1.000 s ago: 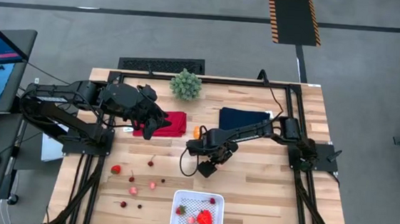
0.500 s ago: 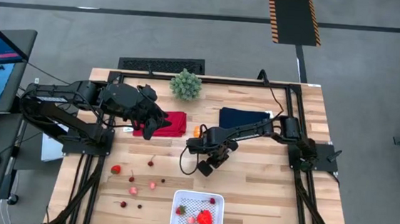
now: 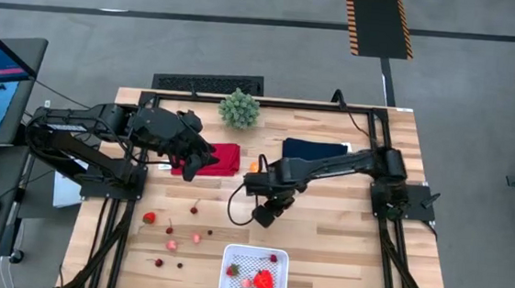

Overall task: Pick and placing Produce into tupperware
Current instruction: Put the right peach into the white bin

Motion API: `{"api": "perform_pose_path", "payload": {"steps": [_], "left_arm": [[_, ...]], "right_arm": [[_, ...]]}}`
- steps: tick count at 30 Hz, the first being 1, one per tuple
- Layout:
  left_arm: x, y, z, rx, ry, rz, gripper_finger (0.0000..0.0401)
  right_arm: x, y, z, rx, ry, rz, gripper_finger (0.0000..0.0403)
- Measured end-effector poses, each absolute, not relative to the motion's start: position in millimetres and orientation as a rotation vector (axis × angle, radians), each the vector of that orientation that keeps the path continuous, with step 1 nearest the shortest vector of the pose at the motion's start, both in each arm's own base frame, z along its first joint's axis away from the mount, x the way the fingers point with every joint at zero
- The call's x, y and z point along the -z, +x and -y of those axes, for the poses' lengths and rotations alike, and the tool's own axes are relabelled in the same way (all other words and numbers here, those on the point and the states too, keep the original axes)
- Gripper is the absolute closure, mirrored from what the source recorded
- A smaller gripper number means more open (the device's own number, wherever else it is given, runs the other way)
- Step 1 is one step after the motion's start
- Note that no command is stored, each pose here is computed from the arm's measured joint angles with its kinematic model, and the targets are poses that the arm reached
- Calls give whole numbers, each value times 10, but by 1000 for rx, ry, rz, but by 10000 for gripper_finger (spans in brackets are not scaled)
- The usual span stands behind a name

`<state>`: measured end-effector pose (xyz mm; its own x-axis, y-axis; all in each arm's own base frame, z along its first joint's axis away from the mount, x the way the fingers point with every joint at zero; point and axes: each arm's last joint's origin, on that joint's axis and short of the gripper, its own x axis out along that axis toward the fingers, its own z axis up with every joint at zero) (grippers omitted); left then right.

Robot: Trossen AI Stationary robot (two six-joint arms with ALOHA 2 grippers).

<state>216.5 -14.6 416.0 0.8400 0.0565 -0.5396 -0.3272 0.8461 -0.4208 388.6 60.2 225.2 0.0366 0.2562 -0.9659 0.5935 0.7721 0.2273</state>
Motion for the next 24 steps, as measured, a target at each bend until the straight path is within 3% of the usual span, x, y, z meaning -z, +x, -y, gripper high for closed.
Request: {"api": "perform_pose_path", "payload": {"steps": [6,11,16,24], "left_arm": [[-4095,2120,148,-206,-482,-628,211],[-4048,2081,144,-226,-471,-689,211],[-4048,2081,147,-218,-473,-691,211],[-4061,2090,148,-213,-475,-675,211]], "right_arm": [[-2744,3784,-911,142,701,-1394,318],[-2931,3718,-1295,3,689,-1294,312],[-2933,3683,-1671,-139,638,-1248,312],[-2773,3746,-1919,-213,651,-1255,310]]}}
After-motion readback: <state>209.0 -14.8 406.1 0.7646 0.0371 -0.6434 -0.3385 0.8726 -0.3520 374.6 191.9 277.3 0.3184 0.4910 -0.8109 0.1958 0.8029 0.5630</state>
